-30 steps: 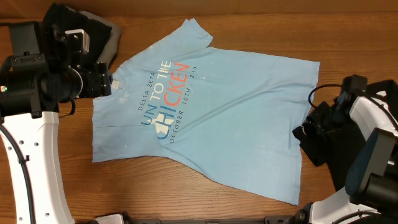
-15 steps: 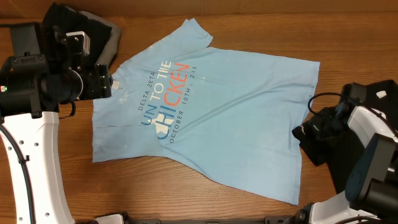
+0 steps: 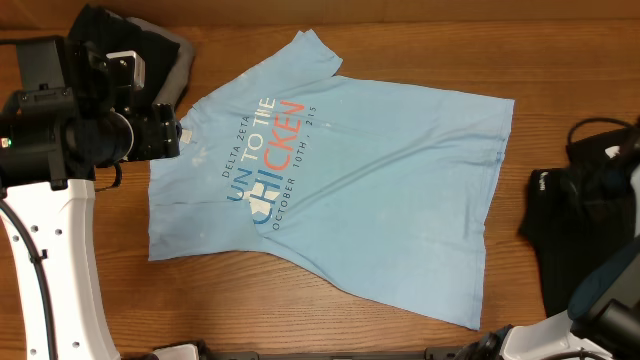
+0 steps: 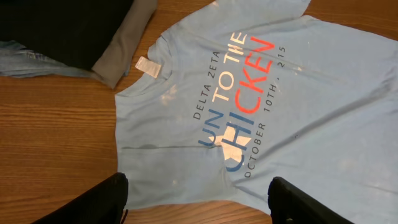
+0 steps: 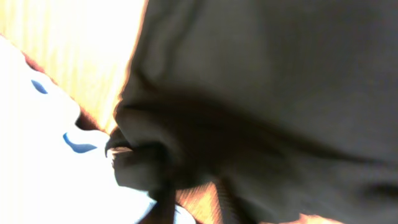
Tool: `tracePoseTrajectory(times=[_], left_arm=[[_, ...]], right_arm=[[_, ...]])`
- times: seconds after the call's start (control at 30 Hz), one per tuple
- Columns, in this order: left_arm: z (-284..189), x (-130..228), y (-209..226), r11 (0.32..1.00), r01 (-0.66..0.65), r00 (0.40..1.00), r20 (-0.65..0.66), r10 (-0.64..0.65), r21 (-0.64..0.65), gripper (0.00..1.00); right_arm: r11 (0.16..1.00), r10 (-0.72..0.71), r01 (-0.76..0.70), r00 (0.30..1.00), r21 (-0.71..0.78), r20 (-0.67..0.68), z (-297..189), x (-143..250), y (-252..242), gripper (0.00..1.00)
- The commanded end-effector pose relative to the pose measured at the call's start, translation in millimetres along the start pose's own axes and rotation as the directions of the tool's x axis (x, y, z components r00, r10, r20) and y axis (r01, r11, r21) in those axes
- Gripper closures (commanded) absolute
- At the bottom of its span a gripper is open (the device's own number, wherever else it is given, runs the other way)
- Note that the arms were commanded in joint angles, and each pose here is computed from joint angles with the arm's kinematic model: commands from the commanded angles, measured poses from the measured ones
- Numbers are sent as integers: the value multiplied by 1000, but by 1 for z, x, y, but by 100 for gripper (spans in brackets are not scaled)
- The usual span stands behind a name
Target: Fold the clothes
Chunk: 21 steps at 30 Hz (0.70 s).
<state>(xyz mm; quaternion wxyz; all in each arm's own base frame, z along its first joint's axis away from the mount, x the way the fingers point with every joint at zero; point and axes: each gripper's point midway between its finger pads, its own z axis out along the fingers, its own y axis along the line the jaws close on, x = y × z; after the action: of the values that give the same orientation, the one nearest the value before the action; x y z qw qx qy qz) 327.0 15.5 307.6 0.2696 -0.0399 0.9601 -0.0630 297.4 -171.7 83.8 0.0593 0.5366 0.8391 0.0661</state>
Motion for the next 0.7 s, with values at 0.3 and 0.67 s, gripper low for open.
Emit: tracePoseTrajectory(times=[0.3, 0.67], left_arm=[[-3, 17, 24, 989, -13, 998, -59, 4, -150, 16], [79, 96, 69, 930, 232, 921, -243, -305, -286, 13]], right_arm=[[964, -58, 30, 993, -263, -102, -29, 10, 9, 37], [895, -274, 245, 961, -373, -28, -92, 73, 46, 33]])
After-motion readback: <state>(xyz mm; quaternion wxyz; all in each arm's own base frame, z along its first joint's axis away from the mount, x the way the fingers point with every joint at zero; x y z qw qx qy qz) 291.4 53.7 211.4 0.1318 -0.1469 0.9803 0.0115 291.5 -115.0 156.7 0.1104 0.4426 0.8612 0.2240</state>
